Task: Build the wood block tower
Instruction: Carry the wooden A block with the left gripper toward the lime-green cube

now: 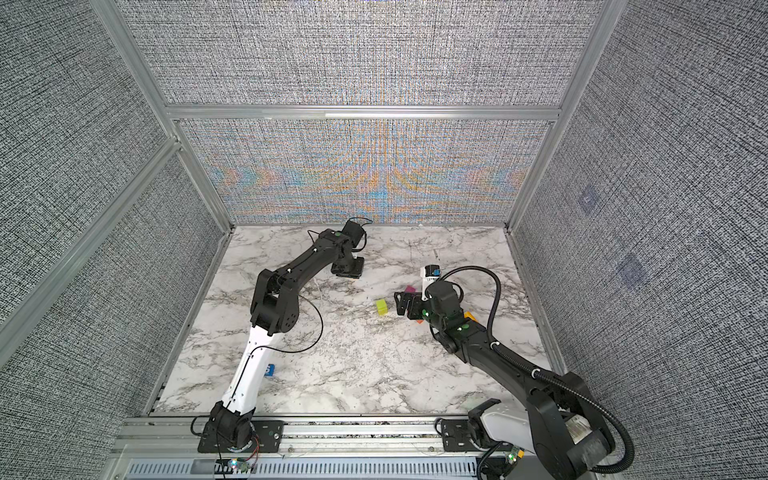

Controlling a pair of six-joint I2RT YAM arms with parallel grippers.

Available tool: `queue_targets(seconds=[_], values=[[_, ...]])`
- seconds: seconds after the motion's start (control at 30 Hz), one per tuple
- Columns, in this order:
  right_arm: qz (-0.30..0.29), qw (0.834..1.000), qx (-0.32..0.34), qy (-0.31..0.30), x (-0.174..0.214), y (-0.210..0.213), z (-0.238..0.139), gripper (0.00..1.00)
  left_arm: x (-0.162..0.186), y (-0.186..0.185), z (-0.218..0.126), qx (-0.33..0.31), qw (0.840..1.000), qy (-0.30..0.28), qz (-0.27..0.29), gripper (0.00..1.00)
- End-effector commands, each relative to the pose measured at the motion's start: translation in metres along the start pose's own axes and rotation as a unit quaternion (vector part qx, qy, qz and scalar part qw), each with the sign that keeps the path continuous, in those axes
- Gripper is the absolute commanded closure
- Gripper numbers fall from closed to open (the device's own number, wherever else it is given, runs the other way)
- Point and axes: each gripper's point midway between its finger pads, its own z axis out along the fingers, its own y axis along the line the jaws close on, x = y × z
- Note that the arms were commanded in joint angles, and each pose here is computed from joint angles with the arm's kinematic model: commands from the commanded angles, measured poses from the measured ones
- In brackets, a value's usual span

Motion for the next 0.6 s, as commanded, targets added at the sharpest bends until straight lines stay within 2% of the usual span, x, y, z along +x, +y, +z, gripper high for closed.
queue_targets(seconds=[0.0, 0.23, 0.57], values=[[0.001, 1.0, 0.003, -0.012, -0.004, -0.001, -0.002, 0.03, 0.001, -0.001, -0.001, 0.005, 1.0, 0.004, 0.003, 0.64], [0.002, 1.0, 0.008, -0.012, -0.002, -0.003, -0.003, 0.03, 0.002, -0.001, -0.007, 0.005, 1.0, 0.005, 0.001, 0.7], [0.015, 0.999, 0.034, -0.023, -0.002, -0.015, -0.009, 0.03, 0.006, -0.003, -0.035, 0.014, 1.0, -0.001, 0.005, 0.7]])
